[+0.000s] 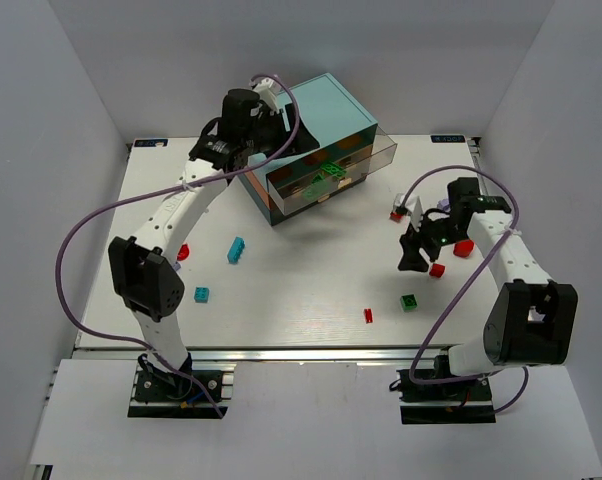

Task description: Sort the legos into containers by color

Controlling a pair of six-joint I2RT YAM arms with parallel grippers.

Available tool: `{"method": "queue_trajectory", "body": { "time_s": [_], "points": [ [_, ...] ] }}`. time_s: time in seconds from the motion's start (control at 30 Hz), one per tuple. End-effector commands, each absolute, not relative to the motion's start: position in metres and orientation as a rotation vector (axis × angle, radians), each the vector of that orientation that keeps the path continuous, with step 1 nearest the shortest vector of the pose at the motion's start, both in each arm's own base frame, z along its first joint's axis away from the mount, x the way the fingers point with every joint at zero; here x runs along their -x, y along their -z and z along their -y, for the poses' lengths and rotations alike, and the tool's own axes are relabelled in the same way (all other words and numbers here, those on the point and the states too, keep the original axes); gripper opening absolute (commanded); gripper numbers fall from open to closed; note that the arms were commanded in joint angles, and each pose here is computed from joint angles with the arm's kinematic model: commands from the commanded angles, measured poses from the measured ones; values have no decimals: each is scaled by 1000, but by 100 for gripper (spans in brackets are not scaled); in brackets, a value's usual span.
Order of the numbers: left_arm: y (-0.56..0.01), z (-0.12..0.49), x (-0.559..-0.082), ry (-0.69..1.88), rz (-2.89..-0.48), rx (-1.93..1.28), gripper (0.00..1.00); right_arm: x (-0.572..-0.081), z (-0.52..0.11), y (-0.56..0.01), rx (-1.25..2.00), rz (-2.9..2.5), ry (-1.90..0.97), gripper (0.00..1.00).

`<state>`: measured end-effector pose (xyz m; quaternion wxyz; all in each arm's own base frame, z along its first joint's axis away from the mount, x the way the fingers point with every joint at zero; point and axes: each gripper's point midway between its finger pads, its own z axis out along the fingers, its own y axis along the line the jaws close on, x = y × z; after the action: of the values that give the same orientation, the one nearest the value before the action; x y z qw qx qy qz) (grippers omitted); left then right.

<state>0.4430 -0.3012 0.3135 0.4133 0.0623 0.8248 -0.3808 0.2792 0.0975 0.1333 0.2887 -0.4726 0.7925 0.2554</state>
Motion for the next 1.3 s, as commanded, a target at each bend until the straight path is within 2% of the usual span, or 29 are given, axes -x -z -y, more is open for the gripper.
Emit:
{"method": "queue_trajectory", "body": {
  "time_s": [0.0, 0.07, 0.17, 0.37, 0.4, 0.6, 0.83, 0.93, 1.03, 1.07, 1.13, 1.17, 1.23, 1.27],
  "points": [
    [-346, 290, -442, 923, -2004, -158, 73, -228, -98, -132, 1612, -1945, -809, 69],
    [-354, 285, -438, 906, -1988, -148, 68, -209, -91, -120, 1816, -1816, -797, 68],
    [-359, 260, -429, 847, -1971, -98, 68, -197, -79, -98, 1976, -1712, -706, 70],
    [-323, 209, -377, 687, -2046, 32, 88, -204, -67, -61, 2064, -1690, -587, 74],
    [-304, 206, -376, 665, -2086, 53, 89, -209, -65, -60, 2059, -1690, -561, 74],
    [-275, 167, -333, 576, -2108, 212, 94, -226, -62, -41, 2028, -1723, -454, 76],
    [-231, 131, -298, 443, -2166, 333, 98, -224, -62, -23, 2036, -1777, -476, 74],
    [-219, 122, -294, 410, -2182, 379, 98, -220, -65, -17, 2044, -1782, -493, 69],
    [-204, 121, -292, 405, -2206, 407, 98, -213, -66, -13, 2052, -1796, -529, 61],
    [-197, 121, -290, 404, -2218, 419, 98, -210, -66, -13, 2055, -1795, -541, 55],
    [-192, 122, -289, 410, -2229, 431, 98, -206, -68, -14, 2066, -1779, -567, 49],
    [-186, 122, -288, 405, -2241, 433, 98, -203, -71, -16, 2070, -1766, -587, 41],
    [-182, 120, -286, 396, -2248, 439, 98, -204, -73, -22, 2068, -1742, -592, 33],
    [-180, 119, -286, 387, -2251, 446, 98, -202, -77, -27, 2050, -1740, -614, 24]
  ]
}}
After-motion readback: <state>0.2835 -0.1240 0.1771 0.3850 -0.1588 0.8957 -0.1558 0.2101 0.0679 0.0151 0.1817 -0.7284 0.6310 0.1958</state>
